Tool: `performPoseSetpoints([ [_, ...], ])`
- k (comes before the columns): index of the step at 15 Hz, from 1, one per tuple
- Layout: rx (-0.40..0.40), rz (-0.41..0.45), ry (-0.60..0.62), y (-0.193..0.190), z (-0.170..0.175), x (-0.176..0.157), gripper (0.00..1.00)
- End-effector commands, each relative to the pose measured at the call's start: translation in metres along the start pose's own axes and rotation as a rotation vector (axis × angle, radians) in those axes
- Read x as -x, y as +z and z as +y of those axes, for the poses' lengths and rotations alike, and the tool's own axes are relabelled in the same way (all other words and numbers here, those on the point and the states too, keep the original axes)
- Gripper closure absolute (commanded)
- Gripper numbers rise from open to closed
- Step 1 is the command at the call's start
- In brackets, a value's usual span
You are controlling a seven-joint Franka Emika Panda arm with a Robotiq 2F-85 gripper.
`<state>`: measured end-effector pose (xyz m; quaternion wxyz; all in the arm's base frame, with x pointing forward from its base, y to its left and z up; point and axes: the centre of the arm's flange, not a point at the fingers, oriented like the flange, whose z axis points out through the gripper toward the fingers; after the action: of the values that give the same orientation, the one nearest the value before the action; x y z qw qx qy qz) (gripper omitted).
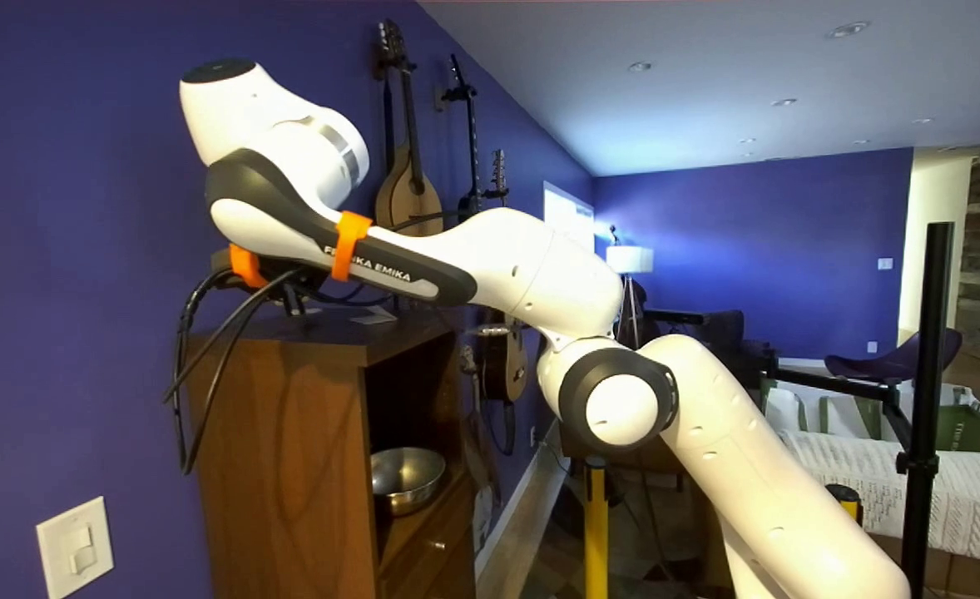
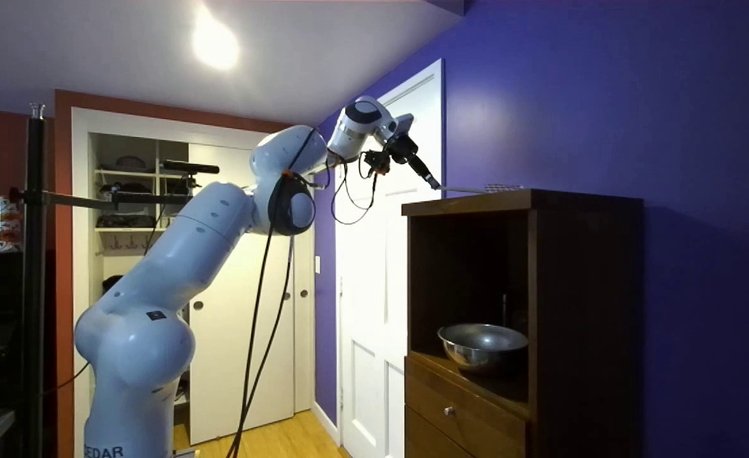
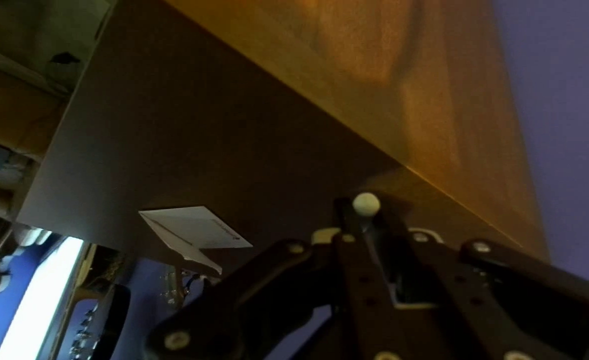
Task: Put the wooden spoon in the silver bowl.
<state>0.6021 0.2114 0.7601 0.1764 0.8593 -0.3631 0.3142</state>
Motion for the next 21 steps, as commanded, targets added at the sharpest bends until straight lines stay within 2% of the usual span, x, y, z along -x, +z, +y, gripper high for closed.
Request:
performPoseSetpoints([
  [1,-0.087,-0.028,-0.056,-0.046,0.029,-0.004,0.97],
  [9,-0.301,-0.031,-0.245,-0.152,0.133,0.032,0.97],
  [13,-0.349,-0.072,-0.325,-0.197,0.184,0.057,0.97],
  [15,-0.346,-0.077,-0.349,-0.210,0.205,0.074,0.97],
  [21,-0.386,-0.069,-0.383,-0.236,0.236,0.109,0.97],
])
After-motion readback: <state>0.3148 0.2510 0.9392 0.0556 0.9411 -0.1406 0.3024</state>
